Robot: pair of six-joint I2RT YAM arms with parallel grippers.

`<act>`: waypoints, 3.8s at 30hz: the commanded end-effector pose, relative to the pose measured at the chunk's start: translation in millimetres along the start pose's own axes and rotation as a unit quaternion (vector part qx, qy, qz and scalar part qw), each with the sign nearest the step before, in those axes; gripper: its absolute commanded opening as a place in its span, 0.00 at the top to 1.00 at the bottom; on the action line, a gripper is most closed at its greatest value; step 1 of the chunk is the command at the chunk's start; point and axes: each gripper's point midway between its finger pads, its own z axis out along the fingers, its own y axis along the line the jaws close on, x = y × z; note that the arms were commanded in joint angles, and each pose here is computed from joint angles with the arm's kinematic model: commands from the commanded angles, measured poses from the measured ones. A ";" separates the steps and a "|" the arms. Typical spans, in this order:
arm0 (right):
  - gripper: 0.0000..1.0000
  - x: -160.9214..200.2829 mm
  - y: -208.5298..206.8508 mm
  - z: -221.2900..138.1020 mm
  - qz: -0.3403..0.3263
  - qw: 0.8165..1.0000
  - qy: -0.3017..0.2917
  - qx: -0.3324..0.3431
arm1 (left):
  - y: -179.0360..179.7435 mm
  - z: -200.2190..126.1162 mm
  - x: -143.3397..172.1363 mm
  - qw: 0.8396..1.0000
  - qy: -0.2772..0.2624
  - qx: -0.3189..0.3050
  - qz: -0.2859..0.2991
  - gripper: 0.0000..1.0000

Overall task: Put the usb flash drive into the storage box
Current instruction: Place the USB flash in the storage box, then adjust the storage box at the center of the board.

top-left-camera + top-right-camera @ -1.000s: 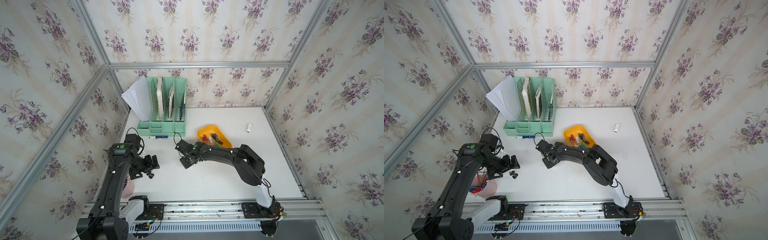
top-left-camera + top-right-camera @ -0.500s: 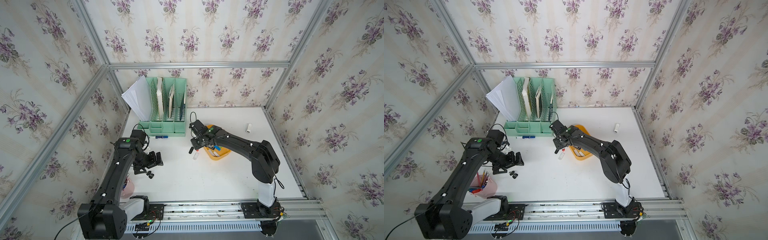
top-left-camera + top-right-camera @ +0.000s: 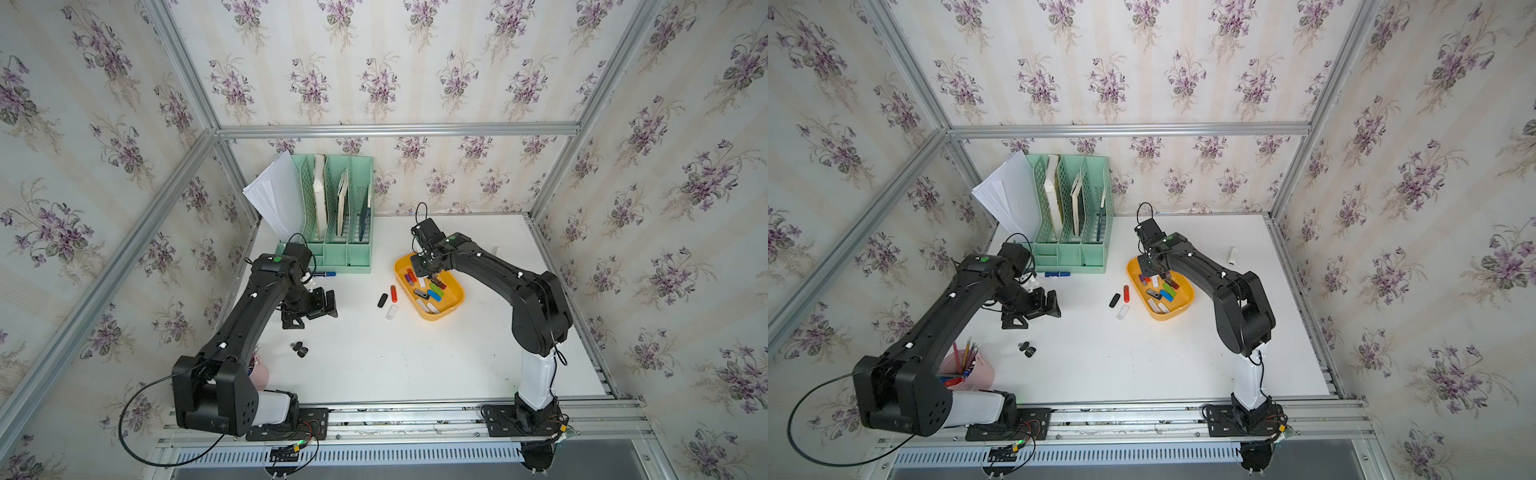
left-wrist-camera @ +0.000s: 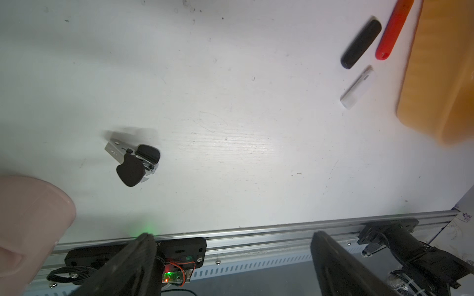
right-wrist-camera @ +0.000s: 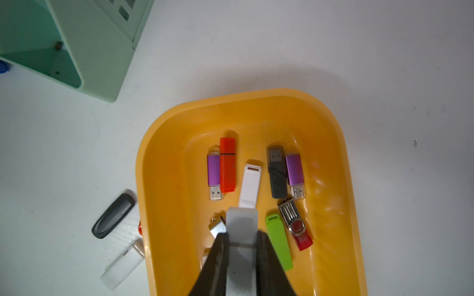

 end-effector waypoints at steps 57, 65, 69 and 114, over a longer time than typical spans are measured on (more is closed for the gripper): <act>0.48 13.0 -30.2 39.1 0.003 1.000 0.028 0.004 | 2.0 18.4 -5.6 1.000 0.016 -0.017 0.000 0.01; 0.24 25.8 -39.3 -5.5 0.027 0.999 0.019 0.021 | 0.2 15.9 -0.6 1.000 0.012 -0.007 0.002 0.01; 0.15 45.9 -56.9 -18.7 0.042 0.996 0.033 0.066 | -3.2 9.5 2.7 1.000 -0.002 0.002 0.011 0.01; 0.00 64.7 -197.8 -25.0 0.209 0.958 0.078 0.181 | -20.1 25.4 0.9 0.999 0.009 0.006 0.035 0.01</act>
